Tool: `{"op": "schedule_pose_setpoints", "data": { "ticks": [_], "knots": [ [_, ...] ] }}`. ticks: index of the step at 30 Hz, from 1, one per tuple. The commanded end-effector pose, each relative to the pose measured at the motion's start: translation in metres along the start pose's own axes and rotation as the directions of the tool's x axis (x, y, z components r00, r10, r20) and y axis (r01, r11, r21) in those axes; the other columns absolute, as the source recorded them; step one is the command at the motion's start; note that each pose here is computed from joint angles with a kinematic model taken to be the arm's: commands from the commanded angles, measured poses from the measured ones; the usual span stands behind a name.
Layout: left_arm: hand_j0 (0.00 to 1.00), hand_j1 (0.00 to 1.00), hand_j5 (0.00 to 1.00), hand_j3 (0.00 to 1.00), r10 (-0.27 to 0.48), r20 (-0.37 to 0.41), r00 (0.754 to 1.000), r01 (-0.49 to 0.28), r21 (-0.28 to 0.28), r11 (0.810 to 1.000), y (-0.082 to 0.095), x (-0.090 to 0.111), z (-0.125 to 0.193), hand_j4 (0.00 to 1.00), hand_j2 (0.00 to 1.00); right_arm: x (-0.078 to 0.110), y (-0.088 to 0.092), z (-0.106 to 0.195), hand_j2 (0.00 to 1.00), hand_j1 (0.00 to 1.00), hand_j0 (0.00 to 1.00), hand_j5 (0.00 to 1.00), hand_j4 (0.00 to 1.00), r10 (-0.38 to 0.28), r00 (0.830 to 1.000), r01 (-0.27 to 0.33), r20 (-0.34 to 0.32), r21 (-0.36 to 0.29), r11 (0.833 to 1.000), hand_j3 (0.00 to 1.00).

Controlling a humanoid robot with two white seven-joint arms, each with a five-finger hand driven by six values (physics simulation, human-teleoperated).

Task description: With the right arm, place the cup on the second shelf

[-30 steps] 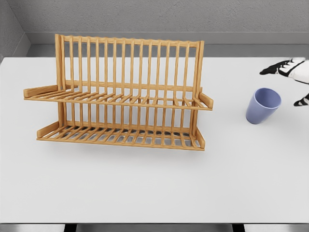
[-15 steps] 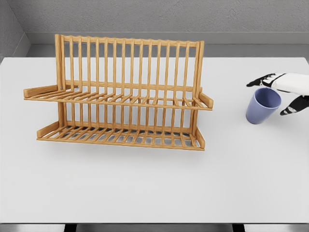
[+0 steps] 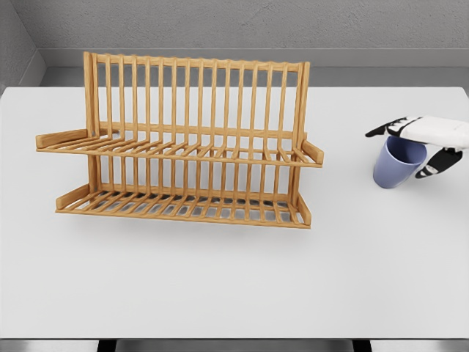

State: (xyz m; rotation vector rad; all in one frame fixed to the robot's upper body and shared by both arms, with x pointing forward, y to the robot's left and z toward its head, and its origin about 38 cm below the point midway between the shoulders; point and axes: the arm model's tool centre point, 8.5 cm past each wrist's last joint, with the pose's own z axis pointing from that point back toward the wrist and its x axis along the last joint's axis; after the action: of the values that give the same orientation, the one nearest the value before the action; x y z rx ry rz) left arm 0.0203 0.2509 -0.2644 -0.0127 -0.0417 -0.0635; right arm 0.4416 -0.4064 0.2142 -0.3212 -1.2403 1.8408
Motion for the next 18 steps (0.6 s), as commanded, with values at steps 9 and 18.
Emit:
{"op": "schedule_pose_setpoints", "data": {
  "ticks": [9, 18],
  "knots": [
    [1.0, 1.0, 1.0, 1.0, 0.0, 0.0, 1.0, 0.0, 0.0, 1.0, 0.0, 0.0, 0.0, 1.0, 1.0, 0.0, 0.002, -0.001, 0.7, 0.7, 0.7, 0.7, 0.7, -0.008, 1.0, 0.008, 0.001, 0.003, 1.0, 0.7],
    [1.0, 1.0, 1.0, 1.0, 0.0, 0.0, 1.0, 0.0, 0.0, 1.0, 0.0, 0.0, 0.0, 1.0, 1.0, 0.001, -0.012, 0.004, 0.7, 0.7, 0.7, 0.7, 0.7, 0.012, 1.0, -0.012, -0.001, -0.025, 1.0, 0.7]
  ]
}}
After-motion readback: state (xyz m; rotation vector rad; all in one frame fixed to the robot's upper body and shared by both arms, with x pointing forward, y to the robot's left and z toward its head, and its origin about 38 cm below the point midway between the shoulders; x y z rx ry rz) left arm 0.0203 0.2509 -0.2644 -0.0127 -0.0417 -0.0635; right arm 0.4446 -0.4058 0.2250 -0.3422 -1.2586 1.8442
